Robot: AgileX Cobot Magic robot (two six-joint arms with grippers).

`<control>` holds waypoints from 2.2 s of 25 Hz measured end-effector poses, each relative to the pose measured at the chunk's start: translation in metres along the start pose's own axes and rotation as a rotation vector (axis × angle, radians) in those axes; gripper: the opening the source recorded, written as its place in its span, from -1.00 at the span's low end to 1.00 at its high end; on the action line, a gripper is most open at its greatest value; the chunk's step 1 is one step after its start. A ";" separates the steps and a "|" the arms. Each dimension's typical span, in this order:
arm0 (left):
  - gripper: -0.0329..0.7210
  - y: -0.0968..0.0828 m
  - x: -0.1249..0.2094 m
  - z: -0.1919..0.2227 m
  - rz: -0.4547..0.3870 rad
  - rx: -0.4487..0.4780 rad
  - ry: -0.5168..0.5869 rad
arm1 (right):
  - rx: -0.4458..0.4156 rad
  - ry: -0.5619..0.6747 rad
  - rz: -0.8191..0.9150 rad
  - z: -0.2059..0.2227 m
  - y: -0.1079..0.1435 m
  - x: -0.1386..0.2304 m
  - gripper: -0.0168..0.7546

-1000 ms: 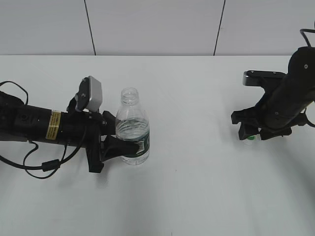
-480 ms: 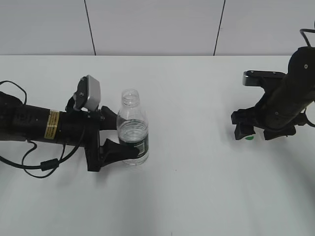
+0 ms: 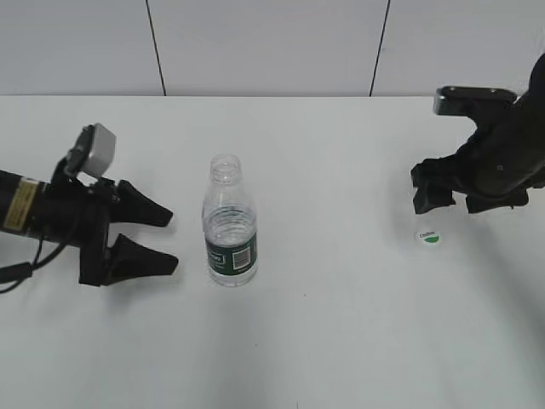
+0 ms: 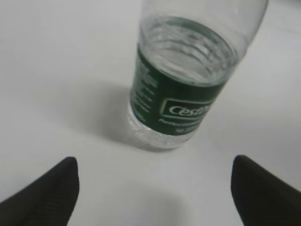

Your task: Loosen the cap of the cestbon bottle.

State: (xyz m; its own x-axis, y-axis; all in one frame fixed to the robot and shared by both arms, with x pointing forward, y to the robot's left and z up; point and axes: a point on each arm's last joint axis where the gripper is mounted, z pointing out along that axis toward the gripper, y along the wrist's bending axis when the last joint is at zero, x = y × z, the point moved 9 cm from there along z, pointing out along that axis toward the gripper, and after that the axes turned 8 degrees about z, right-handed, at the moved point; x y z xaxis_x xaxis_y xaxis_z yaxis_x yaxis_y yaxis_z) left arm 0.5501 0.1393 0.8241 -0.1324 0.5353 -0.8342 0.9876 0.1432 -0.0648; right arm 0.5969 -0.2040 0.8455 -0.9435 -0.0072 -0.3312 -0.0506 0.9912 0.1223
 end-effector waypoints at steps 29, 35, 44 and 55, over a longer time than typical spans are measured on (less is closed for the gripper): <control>0.26 0.064 0.005 -0.252 -0.658 -1.214 0.548 | 0.052 -0.326 -0.184 -0.134 0.009 -0.085 0.58; 0.26 0.052 -0.025 -0.261 -0.741 -1.057 0.602 | 0.103 -0.168 -0.153 -0.156 -0.007 -0.072 0.58; 0.25 0.015 -0.028 -0.260 -0.871 -0.934 0.670 | 0.153 0.015 -0.016 -0.184 -0.052 -0.031 0.58; 0.25 -0.086 -0.030 -0.255 -0.847 -0.961 0.543 | 0.116 -0.081 -0.007 -0.225 -0.050 0.075 0.58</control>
State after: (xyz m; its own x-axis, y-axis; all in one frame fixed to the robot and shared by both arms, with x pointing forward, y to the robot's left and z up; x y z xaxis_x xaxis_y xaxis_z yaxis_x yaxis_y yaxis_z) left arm 0.4474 0.3226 0.9943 -0.8891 0.2197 -0.4015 0.1756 0.9739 0.1440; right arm 0.4548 -0.2841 1.0247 -0.9134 -0.0080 -0.4070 -0.0144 0.9998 0.0126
